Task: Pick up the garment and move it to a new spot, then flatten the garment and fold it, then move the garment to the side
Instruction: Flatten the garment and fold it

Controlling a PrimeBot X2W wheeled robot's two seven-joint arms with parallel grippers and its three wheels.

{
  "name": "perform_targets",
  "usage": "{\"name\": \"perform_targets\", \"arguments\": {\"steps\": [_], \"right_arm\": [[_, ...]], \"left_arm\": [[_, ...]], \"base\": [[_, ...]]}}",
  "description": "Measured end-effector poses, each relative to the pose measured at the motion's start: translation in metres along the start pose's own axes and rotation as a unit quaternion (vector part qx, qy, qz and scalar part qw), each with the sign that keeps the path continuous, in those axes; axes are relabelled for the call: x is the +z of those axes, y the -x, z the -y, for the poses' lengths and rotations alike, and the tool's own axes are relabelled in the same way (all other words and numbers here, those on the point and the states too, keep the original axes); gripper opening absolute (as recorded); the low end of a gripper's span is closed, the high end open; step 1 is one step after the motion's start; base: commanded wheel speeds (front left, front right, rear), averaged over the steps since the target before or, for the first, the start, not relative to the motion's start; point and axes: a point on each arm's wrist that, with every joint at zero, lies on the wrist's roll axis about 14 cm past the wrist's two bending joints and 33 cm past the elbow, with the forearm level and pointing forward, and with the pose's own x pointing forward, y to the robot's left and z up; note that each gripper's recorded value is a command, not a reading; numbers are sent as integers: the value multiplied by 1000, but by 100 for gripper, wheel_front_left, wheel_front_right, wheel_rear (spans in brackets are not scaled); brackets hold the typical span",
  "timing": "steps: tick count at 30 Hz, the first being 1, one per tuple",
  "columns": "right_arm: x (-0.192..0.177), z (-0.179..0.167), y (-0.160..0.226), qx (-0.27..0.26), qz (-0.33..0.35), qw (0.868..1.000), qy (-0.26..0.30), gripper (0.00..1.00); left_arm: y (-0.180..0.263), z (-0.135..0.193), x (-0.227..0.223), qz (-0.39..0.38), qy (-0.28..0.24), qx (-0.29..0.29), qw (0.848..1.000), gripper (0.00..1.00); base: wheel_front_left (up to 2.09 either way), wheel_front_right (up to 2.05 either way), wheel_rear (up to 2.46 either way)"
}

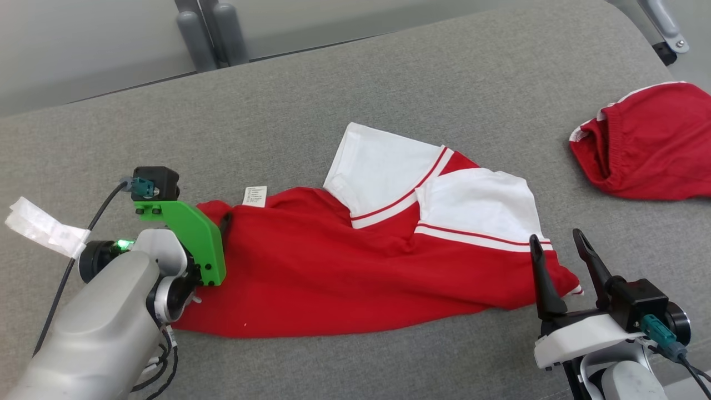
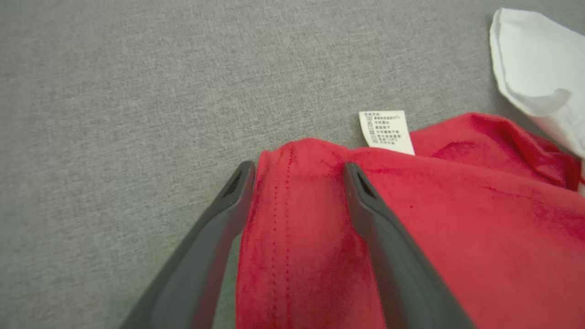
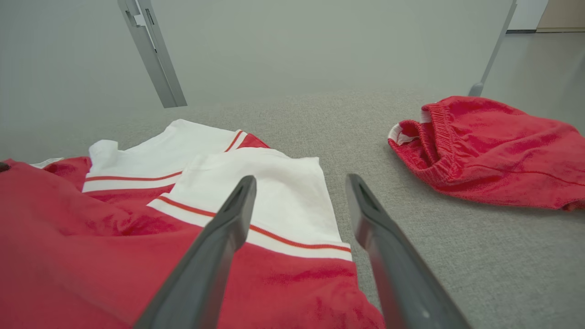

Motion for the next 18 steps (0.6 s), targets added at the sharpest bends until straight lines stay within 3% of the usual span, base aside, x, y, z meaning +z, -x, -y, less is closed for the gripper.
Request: {"name": "perform_targets", "arguments": {"steps": [2, 3, 4, 14, 18], "right_arm": [[-2, 5, 3, -7, -3, 1000, 0, 100], [-2, 7, 4, -11, -3, 1000, -1, 100], [-1, 8, 5, -13, -2, 1000, -1, 100], [3, 4, 9, -8, 4, 1000, -2, 100], [3, 2, 12, -3, 5, 1000, -1, 100]], "left_arm": [[-3, -3, -12, -34, 2, -2, 999, 97], [-4, -2, -12, -38, -3, -6, 999, 62], [-5, -1, -10, -34, -4, -8, 999, 0], [9, 19, 32, 91, 3, -37, 995, 0], [30, 38, 55, 174, 4, -76, 982, 0]], "base": [[0, 0, 0], [0, 0, 0], [0, 0, 0], [0, 0, 0], [0, 0, 0]]}}
